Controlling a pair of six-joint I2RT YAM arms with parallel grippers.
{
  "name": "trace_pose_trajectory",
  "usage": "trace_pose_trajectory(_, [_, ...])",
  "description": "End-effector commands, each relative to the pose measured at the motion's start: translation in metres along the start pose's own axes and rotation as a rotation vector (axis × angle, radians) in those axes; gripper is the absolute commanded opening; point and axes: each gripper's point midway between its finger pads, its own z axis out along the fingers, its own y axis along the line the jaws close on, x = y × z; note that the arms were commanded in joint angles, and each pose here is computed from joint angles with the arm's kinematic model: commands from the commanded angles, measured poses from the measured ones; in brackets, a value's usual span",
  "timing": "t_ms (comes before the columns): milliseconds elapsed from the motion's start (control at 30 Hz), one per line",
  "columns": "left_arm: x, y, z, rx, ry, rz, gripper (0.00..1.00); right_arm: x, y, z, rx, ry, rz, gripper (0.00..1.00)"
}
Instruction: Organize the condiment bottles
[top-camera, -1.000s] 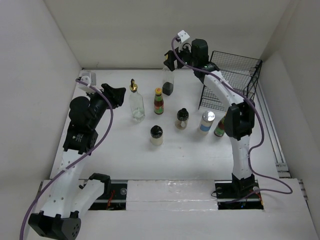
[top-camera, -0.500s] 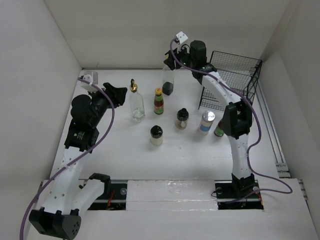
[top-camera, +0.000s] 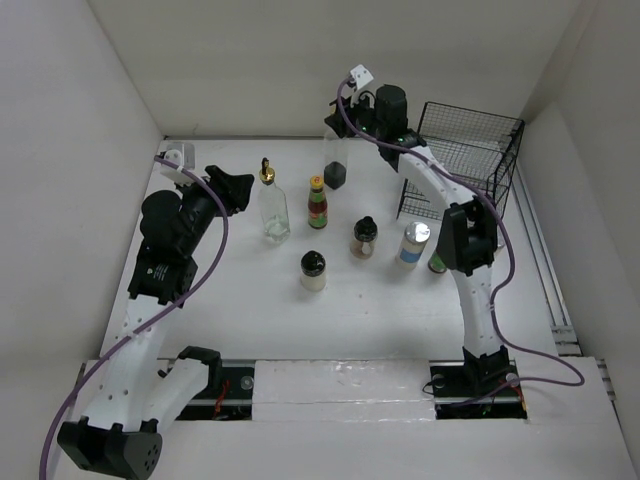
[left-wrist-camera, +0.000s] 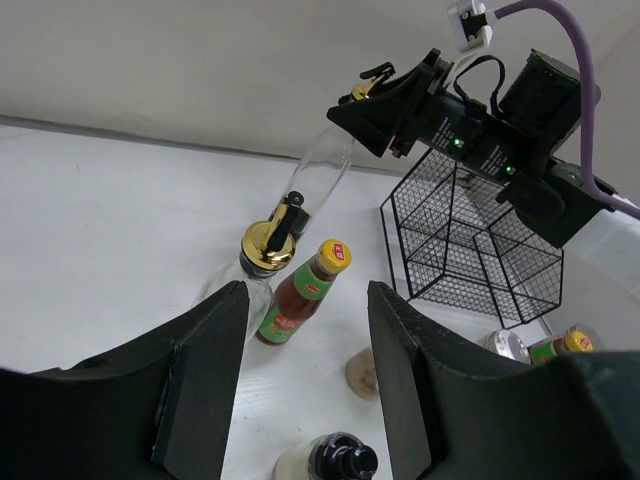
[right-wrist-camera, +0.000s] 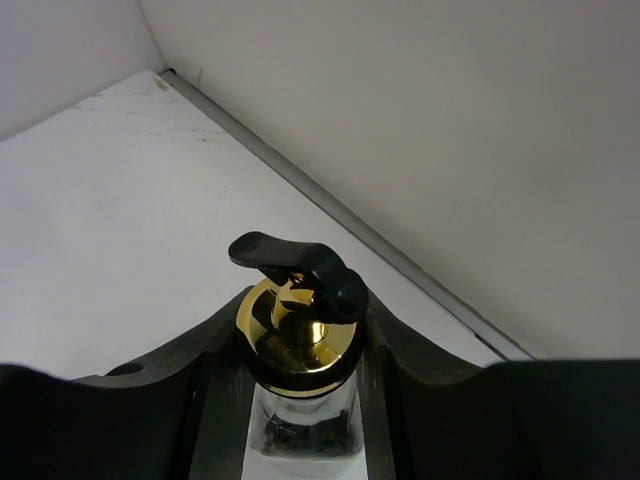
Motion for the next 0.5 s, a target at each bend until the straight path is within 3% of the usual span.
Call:
trace_pose_trajectory(0, [-0.014, -0.008, -0.003, 0.036, -0.056, 0.010, 0.47, -0.079, 0.008, -0.016, 0.018, -0.204, -0.044, 0.11])
trace_pose_trajectory(100, [-0.013, -0.010, -0.003, 0.043, -0.051, 0.010, 0.46, -0.128, 0.006, -0.043, 0.084, -0.288, -0.035, 0.03])
trace_pose_trajectory(133, [-0.013, -0.010, -0.003, 0.043, -0.051, 0.010, 0.46, -0.165, 0.008, -0.061, 0.101, -0.353, -0.036, 0.00])
trace_pose_trajectory(267, [-0.015, -0.011, -0.003, 0.048, -0.060, 0.012, 0.46, -0.233, 0.005, -0.110, 0.189, -0.458, -0.045, 0.00])
trace_pose_trajectory(467, [-0.017, -0.013, -0.005, 0.052, -0.067, 0.004, 0.46, -0.282, -0.032, -0.174, 0.386, -0.506, -0.033, 0.00])
